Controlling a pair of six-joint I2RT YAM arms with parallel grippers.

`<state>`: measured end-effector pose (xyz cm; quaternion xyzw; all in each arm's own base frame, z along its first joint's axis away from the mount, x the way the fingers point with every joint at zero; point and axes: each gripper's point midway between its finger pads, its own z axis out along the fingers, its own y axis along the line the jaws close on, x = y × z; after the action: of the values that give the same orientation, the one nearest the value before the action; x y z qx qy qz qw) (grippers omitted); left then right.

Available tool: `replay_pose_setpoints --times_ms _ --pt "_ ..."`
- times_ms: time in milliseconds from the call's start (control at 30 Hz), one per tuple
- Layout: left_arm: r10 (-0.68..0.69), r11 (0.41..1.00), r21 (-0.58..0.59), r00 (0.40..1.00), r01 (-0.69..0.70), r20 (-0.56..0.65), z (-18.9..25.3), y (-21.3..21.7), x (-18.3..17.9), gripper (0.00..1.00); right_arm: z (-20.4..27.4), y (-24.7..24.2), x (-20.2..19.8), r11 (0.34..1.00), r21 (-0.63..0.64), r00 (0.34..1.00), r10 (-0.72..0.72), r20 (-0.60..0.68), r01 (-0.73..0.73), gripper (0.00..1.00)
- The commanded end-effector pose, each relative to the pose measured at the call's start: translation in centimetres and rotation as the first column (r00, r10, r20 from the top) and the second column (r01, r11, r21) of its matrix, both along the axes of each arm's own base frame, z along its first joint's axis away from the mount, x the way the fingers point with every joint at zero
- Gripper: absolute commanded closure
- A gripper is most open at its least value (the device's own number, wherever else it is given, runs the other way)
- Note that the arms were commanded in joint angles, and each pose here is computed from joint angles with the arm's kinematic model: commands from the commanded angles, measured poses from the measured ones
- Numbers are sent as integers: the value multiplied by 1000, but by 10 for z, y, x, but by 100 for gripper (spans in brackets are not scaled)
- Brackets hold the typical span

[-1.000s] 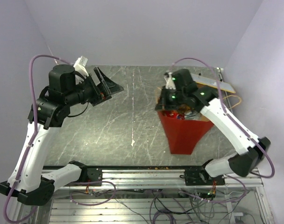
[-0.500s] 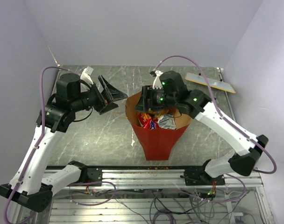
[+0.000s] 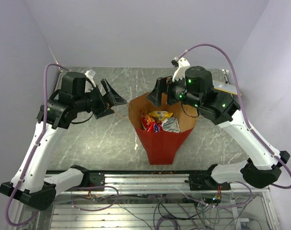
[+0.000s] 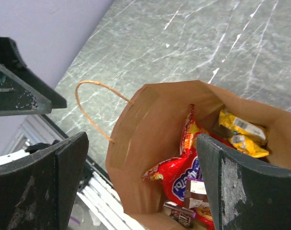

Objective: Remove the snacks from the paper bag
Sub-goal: Adjust the paper bag at the center of the board.

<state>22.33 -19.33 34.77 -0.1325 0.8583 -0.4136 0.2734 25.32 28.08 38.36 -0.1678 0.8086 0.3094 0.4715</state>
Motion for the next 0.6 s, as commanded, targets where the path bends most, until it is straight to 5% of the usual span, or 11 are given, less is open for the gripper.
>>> replay_pose_setpoints --times_ms 0,267,567 --pt "61 989 134 997 -56 -37 -21 26 -16 3 14 -15 10 998 -10 995 -56 87 57 4" --pt "102 994 34 994 -101 -33 -52 8 16 8 14 -21 20 993 -34 989 -113 98 116 4" --pt "73 996 -53 997 -73 6 -51 -10 34 42 18 -29 25 983 -41 982 -175 74 178 5"
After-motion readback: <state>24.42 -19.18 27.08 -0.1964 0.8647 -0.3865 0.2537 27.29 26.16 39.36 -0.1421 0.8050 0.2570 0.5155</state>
